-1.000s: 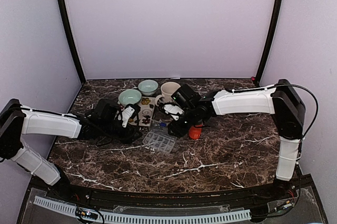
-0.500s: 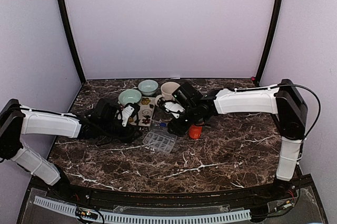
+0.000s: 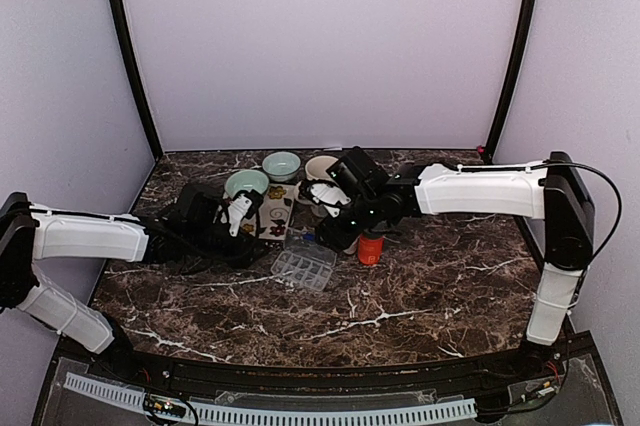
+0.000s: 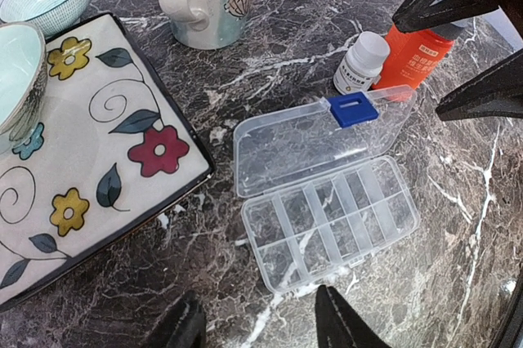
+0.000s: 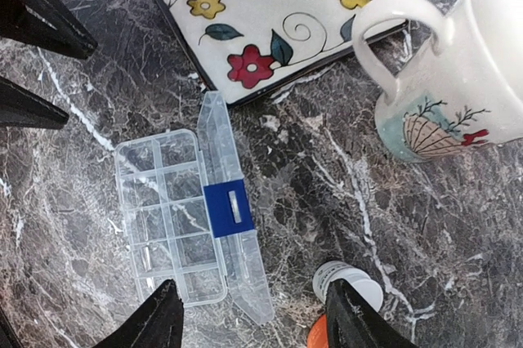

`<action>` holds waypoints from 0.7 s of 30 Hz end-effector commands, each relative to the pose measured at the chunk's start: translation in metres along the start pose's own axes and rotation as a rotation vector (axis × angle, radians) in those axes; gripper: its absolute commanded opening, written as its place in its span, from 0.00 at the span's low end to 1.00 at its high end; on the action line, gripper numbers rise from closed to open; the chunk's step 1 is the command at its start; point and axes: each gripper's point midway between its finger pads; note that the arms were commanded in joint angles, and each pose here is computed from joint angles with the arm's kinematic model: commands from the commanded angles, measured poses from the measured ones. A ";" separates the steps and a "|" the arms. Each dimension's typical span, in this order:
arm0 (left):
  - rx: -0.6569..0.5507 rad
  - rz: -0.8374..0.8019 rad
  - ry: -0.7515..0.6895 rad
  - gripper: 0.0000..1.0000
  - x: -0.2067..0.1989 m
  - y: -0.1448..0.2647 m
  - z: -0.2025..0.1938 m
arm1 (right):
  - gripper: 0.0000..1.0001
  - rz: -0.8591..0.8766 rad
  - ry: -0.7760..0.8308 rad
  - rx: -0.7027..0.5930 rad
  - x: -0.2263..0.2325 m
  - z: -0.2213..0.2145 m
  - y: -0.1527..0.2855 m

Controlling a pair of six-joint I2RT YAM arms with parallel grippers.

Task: Sort the pills into containers
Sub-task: Place the pill container at the center of the board, then pick up the pill bottle from the center of the board.

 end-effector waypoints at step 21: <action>-0.227 0.104 -0.041 0.70 0.020 0.034 0.103 | 0.80 -0.724 -0.264 -0.500 -0.114 0.113 0.139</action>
Point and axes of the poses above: each gripper's point midway between its finger pads, its own y axis back along the fingers, its own x axis along the line the jaws close on, z = x × y, and after that the axes turned 9 degrees about -y, right-handed
